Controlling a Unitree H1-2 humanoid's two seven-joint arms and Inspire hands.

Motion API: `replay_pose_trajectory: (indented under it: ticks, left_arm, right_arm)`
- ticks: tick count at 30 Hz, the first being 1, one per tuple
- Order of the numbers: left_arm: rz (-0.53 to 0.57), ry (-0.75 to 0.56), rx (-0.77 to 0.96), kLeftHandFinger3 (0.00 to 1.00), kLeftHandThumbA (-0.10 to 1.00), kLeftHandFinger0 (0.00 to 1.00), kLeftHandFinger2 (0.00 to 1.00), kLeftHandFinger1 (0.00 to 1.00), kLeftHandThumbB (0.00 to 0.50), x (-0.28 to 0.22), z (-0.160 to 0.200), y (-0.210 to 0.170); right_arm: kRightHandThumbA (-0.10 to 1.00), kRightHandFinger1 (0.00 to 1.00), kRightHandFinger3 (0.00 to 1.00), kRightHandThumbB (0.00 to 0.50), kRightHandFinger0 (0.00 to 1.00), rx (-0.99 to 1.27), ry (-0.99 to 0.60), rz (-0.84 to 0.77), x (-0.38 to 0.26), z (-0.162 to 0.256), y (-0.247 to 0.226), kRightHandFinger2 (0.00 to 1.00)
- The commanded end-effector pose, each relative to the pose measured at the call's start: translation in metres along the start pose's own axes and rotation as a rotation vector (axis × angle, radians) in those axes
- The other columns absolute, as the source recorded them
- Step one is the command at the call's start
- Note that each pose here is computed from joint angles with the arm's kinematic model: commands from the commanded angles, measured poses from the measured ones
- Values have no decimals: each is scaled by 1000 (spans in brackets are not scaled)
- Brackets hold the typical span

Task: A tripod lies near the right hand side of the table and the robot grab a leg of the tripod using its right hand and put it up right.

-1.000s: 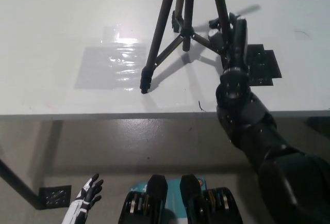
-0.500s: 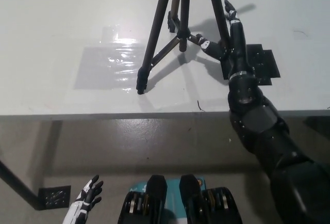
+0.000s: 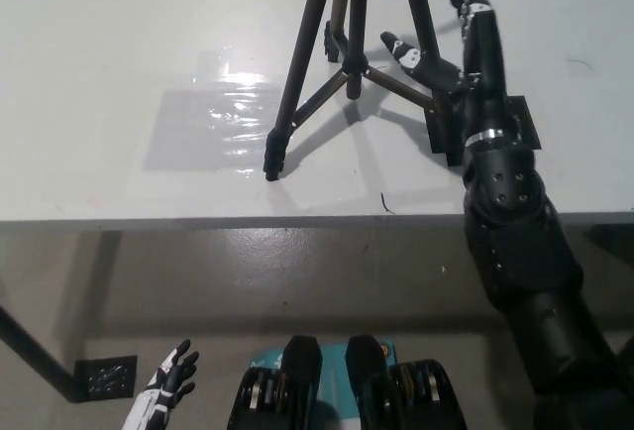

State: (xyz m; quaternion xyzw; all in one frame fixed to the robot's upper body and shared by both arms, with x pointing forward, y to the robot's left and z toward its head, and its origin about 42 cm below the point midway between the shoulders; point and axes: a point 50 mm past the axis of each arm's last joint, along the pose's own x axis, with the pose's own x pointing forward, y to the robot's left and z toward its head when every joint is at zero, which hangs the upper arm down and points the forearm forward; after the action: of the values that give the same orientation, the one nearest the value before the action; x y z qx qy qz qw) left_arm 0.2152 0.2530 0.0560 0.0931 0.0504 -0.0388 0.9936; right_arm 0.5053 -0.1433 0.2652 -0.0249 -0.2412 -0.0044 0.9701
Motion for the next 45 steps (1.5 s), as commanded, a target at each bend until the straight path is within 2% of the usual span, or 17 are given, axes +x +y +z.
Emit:
replay_pose_trajectory:
  ticks: [1,3,5,6,8,9,10,11,12,14,15,17,20,28,30,43,45]
  left_arm:
    - [-1,-60,20,1000,1000,1000,1000,1000,0,-4,7,-1]
    - [-5,-58,21,1000,1000,1000,1000,1000,8,-4,8,1]
    - [-7,-52,18,1000,1000,1000,1000,1000,20,-6,6,2]
    - [-9,-51,16,1000,1000,1000,1000,1000,27,-7,6,2]
    - [-12,-63,4,1000,1000,1000,1000,1000,34,-5,7,3]
    - [-19,-70,-9,1000,1000,1000,1000,1000,76,-5,8,3]
    - [-21,-77,-16,1000,1000,1000,1000,1000,82,-3,9,3]
    - [-22,-72,-24,1000,1000,1000,1000,1000,103,-3,9,2]
    - [-21,-68,-25,1000,1000,1000,1000,1000,132,-4,9,2]
    - [-26,-58,-27,1000,1000,1000,1000,1000,186,-8,6,0]
    - [-29,-50,-31,1000,1000,1000,1000,1000,175,-14,3,0]
    - [-39,-46,-42,1000,1000,1000,1000,1000,162,-18,0,-1]
    - [-37,-50,-33,1000,1000,1000,1000,1000,191,-15,1,1]
    - [-41,-53,-68,1000,1000,1000,1000,1000,179,-14,1,1]
    - [-39,-58,-72,1000,1000,1000,1000,1000,176,-11,1,3]
    - [-29,-96,-57,1000,1000,1000,1000,1000,177,7,8,5]
    - [-29,-103,-59,1000,1000,1000,1000,1000,164,10,10,5]
  right_arm:
    - [976,1000,1000,500,1000,90,-864,173,-96,254,-35,1000]
    - [1000,1000,1000,498,1000,34,-975,169,-134,242,-40,1000]
    - [975,1000,1000,500,1000,48,-976,133,-170,232,-38,1000]
    - [832,1000,1000,500,1000,90,-955,139,-184,228,-36,1000]
    - [760,1000,1000,483,1000,160,-899,169,-224,217,-32,1000]
    - [859,1000,1000,428,1000,98,-843,126,-248,207,-27,1000]
    - [895,1000,1000,432,1000,46,-804,102,-259,203,-24,1000]
    - [831,1000,1000,429,1000,56,-786,113,-268,195,-22,1000]
    - [883,1000,1000,464,1000,52,-746,114,-275,189,-21,1000]
    - [1000,1000,1000,406,1000,-21,-558,105,-300,162,-22,1000]
    - [1000,1000,1000,363,1000,-39,-502,110,-307,150,-24,1000]
    - [1000,1000,1000,347,1000,-47,-354,106,-316,110,-29,1000]
    - [1000,1000,1000,370,1000,-42,-182,98,-326,67,-27,1000]
    - [1000,1000,1000,377,1000,-39,145,62,-336,-25,-34,1000]
    - [1000,1000,1000,400,1000,-28,208,66,-335,-44,-37,1000]
    - [1000,1000,1000,438,1000,37,295,117,-325,-64,-45,1000]
    - [1000,1000,1000,418,1000,45,300,122,-323,-64,-46,1000]
